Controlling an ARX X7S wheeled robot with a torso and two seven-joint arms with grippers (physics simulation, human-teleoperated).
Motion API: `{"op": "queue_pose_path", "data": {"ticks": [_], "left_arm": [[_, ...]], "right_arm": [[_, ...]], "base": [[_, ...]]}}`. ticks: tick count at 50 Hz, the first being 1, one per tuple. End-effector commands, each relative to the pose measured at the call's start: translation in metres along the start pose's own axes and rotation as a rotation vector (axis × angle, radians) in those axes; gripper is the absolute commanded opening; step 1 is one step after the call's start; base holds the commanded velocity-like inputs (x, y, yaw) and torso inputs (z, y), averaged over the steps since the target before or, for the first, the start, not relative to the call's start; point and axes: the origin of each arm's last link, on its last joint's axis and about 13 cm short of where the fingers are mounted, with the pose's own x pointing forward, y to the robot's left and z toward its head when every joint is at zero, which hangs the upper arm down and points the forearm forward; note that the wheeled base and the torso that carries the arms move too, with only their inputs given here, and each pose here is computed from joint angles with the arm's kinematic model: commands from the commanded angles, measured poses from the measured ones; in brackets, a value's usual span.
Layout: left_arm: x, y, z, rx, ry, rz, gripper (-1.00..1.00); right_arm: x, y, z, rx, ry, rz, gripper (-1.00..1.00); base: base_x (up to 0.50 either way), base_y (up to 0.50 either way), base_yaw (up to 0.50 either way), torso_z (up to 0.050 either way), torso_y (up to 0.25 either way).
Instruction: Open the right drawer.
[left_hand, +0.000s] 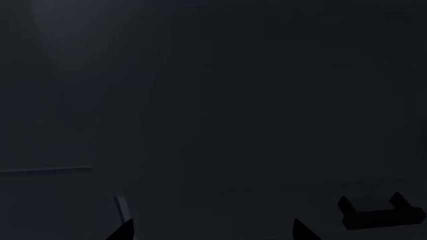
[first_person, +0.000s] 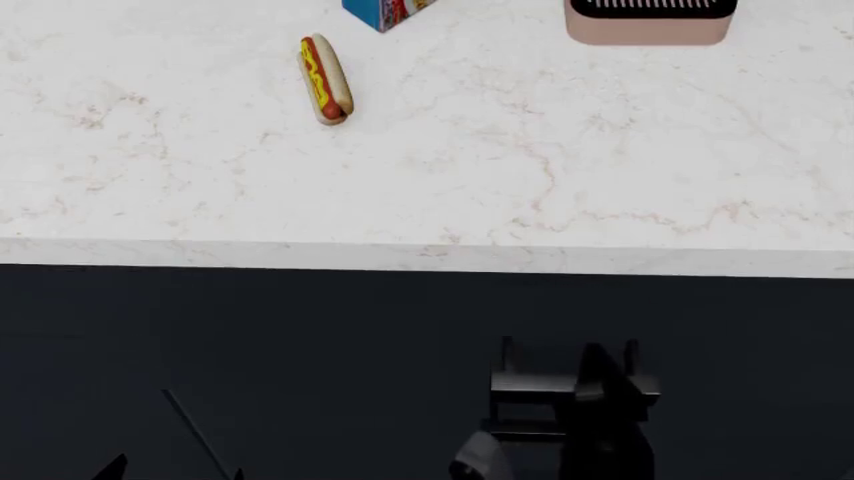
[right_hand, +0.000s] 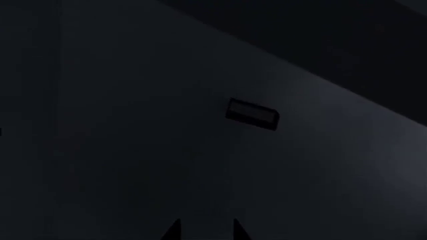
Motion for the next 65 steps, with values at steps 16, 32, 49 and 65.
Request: {"op": "queue_pose_path", "data": {"ticks": [16, 32, 49, 65], "left_arm": [[0.001, 0.000, 0.000, 0.001, 0.001, -0.002, 1.00], [0.000, 0.000, 0.001, 0.001, -0.001, 0.000, 1.00], [0.000, 0.000, 0.000, 0.003, -0.001, 0.002, 1.00], [0.001, -0.001, 0.000, 0.006, 0.001, -0.012, 1.00]], "right_arm": [[-0.031, -0.008, 0.013, -0.080, -0.116, -0.026, -1.00], [-0.048, -0.009, 0.007, -0.097, -0.108, 0.000, -1.00], [-0.053, -0.014, 0.000, -0.135, -0.089, -0.007, -1.00], [-0.064, -0.019, -0.004, -0.151, -0.084, 0.000, -1.00]], "base": [[0.00, 0.00, 0.00, 0.000, 0.000], [0.00, 0.00, 0.00, 0.000, 0.000], [0.00, 0.00, 0.00, 0.000, -0.001], [0.00, 0.00, 0.00, 0.000, 0.000]]}}
